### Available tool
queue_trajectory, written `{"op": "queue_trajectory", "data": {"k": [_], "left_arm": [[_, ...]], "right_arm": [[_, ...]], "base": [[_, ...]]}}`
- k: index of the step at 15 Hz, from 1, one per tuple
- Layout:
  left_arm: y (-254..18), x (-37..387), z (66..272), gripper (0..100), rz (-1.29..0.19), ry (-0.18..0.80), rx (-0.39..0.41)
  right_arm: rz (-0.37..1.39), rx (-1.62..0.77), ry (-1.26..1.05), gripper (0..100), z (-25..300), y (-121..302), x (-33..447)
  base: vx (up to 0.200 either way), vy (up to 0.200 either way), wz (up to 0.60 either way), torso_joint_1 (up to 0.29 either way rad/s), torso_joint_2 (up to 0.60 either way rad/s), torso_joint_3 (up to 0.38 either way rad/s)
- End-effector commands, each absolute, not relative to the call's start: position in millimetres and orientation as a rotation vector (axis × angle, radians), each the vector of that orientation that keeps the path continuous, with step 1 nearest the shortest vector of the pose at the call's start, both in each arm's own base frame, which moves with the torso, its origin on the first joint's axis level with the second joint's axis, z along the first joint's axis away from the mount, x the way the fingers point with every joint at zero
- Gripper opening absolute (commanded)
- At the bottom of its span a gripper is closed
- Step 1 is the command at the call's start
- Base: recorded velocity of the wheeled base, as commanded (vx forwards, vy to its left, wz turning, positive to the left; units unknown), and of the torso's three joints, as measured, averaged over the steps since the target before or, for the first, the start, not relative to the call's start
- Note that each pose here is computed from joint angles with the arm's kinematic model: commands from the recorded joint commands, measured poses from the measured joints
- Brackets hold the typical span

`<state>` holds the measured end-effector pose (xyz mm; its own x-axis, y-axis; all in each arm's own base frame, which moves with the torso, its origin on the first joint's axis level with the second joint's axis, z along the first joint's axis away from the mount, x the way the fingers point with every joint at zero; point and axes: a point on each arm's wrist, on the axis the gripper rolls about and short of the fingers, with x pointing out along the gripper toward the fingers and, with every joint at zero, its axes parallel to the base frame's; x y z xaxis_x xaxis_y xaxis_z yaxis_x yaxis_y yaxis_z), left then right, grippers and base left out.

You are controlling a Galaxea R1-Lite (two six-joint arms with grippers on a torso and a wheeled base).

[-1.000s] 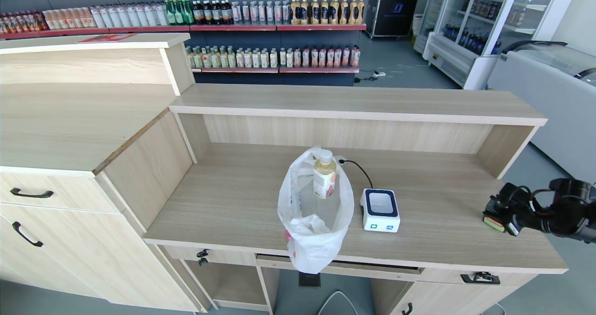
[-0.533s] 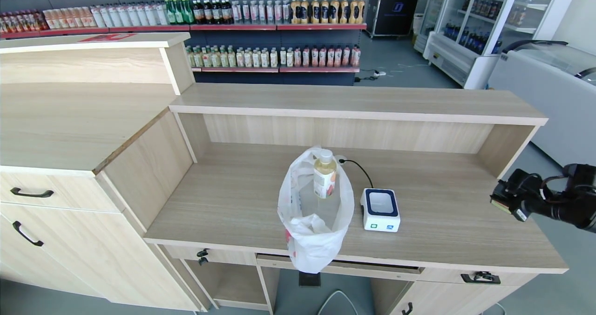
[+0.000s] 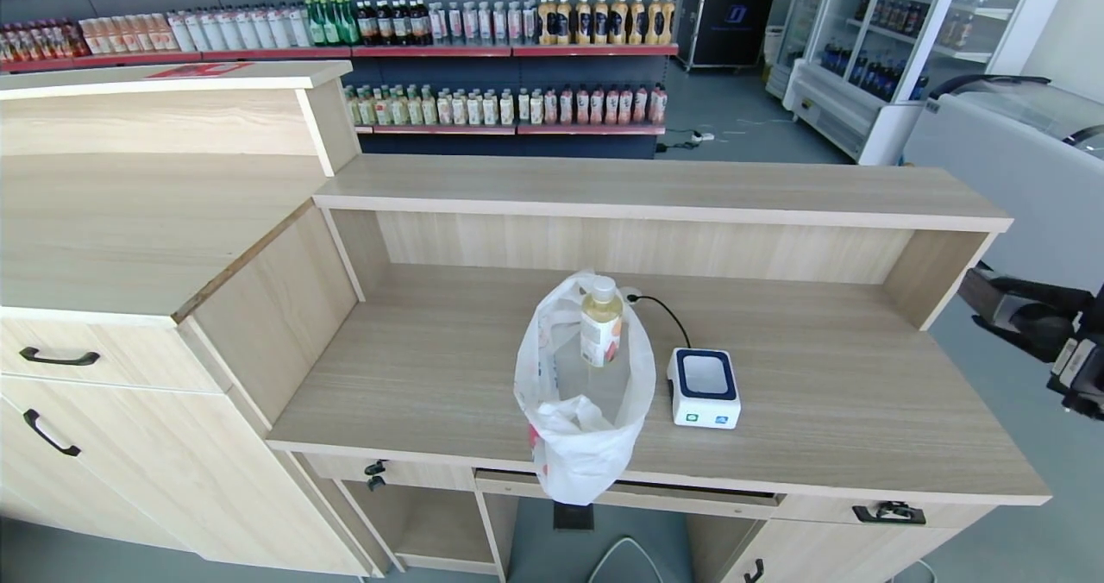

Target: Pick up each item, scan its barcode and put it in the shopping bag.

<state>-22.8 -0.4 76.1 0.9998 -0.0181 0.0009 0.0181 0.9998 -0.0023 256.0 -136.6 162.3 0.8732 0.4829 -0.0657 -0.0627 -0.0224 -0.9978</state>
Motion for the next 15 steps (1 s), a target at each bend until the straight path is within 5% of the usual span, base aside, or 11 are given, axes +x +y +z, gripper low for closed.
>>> {"op": "queue_trajectory", "data": {"k": [1,7,15], "left_arm": [[0,-23,76,100,-0.018,-0.002,-0.003],[0,-23,76,100,-0.018,-0.002,-0.003],[0,-23,76,100,-0.018,-0.002,-0.003]], "right_arm": [[0.498,-1.870,-0.769,0,207,-65,234],[0.444,-2.103,-1.555,0,219,84,190],[0.259,-2.181,-1.839,0,220,102,161]], "base": [[0.000,0.000,0.00,0.000,0.00,0.000],[0.000,0.000,0.00,0.000,0.00,0.000],[0.000,0.000,0.00,0.000,0.00,0.000]]}}
